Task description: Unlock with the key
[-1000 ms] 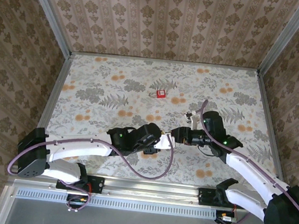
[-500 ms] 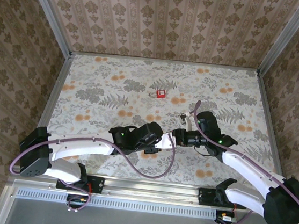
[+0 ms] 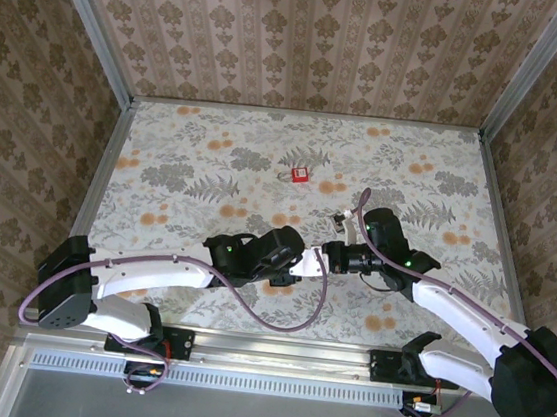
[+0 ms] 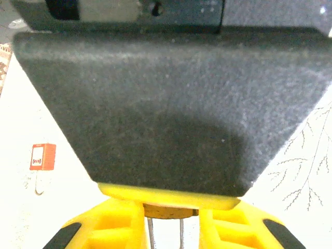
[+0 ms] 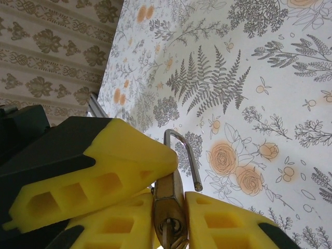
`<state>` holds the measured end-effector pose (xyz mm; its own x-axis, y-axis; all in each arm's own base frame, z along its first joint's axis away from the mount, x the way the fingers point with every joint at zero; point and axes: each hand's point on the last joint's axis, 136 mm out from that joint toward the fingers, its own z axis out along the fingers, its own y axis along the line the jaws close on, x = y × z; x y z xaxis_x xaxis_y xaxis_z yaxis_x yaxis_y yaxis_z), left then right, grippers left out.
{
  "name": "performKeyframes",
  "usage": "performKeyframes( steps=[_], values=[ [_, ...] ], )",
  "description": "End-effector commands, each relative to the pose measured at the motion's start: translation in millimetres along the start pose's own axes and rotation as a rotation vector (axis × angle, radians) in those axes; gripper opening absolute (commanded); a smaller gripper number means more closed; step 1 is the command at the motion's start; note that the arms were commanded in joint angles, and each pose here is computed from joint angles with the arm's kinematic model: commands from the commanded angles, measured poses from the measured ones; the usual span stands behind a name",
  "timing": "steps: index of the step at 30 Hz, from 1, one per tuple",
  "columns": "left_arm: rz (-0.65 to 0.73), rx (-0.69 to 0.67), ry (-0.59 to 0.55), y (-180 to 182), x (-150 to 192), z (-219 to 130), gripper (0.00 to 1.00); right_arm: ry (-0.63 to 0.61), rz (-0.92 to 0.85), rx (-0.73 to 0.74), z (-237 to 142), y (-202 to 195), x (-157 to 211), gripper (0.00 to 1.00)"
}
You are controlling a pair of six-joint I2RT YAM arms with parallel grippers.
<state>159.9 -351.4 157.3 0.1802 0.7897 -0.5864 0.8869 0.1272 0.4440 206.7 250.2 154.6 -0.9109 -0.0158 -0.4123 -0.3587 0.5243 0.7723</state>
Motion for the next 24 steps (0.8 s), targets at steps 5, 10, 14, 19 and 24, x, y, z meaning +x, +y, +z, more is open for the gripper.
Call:
performKeyframes(
  steps=[5, 10, 14, 19, 24],
  values=[
    [-0.031, -0.010, -0.041, 7.5, -15.0, -5.0, 0.29, -0.064, -0.034, 0.048, -9.8, 3.5, -11.8, 0.15],
    [-0.034, -0.075, -0.008, 19.1, -3.7, -15.4, 0.62, -0.091, -0.042, 0.078, -15.6, 3.3, -18.1, 0.14],
    [-0.082, -0.121, 0.035, 31.4, 15.7, -31.5, 0.63, -0.106, -0.042, 0.087, -20.7, 3.6, -21.9, 0.14],
    [-0.134, -0.110, 0.046, 29.0, 31.5, -32.4, 0.48, -0.101, -0.038, 0.065, -20.8, 8.4, -22.4, 0.14],
    [-0.138, -0.073, 0.046, 24.4, 27.3, -16.4, 0.52, -0.093, -0.031, 0.031, -20.3, 15.1, -21.9, 0.14]
  ],
)
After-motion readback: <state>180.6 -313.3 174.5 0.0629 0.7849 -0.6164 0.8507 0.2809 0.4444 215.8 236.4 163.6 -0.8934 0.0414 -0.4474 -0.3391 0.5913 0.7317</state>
